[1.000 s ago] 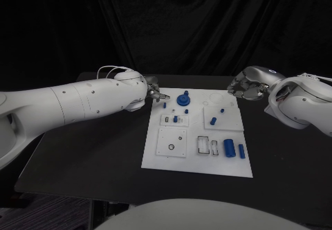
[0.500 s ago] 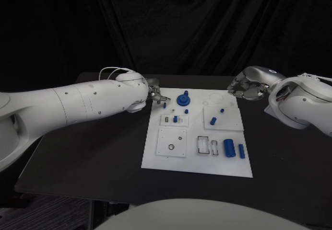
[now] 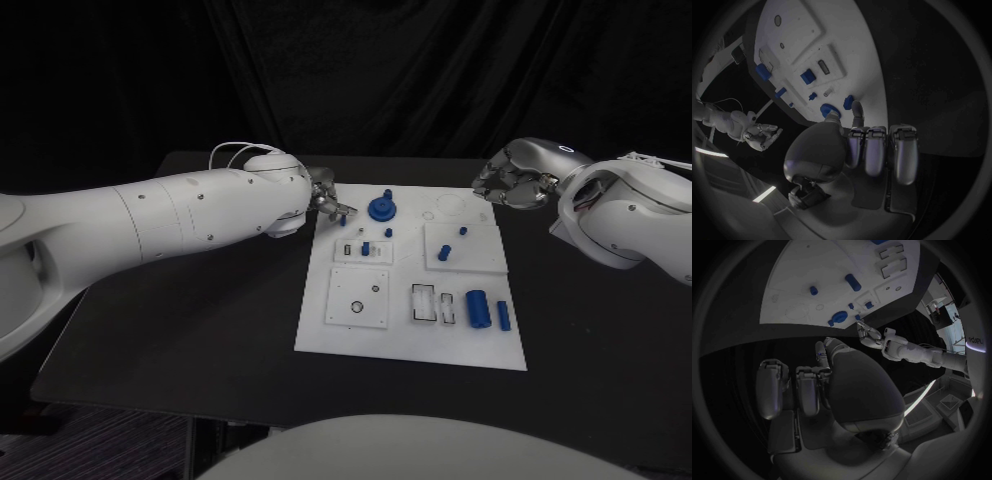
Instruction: Assemble the parts on the task board
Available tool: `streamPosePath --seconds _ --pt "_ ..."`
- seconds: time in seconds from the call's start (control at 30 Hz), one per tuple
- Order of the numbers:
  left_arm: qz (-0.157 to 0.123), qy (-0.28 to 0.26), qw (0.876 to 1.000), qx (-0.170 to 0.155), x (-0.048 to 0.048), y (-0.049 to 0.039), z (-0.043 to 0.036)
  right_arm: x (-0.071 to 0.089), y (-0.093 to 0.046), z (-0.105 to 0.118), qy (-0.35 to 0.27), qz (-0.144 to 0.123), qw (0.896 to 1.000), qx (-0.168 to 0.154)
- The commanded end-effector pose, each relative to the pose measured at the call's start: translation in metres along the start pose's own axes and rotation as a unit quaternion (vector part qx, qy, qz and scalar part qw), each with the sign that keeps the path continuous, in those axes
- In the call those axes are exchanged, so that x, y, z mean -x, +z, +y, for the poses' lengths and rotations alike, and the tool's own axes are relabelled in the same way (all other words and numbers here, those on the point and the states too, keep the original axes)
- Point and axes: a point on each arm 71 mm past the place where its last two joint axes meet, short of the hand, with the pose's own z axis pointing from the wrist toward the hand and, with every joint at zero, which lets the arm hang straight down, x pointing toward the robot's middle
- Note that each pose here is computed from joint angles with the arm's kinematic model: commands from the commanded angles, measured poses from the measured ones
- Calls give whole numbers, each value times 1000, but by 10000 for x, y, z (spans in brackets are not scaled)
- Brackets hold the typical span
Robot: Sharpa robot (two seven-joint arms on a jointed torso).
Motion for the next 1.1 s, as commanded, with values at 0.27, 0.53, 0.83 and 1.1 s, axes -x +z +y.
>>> streamPosePath --seconds 0.27,0.53,0.83,1.1 --pt "12 5 1000 -12 -43 10 -38 -10 -5 -18 0 1 1000 -10" --pt "14 6 1000 -11 -49 20 -43 -12 -3 -16 -1 2 1000 -10" --pt "13 6 1000 -12 -50 29 -55 -14 -2 -16 -1 4 1000 -10" --pt "12 6 1000 -12 -56 35 -64 -18 2 -11 -1 5 1000 -9"
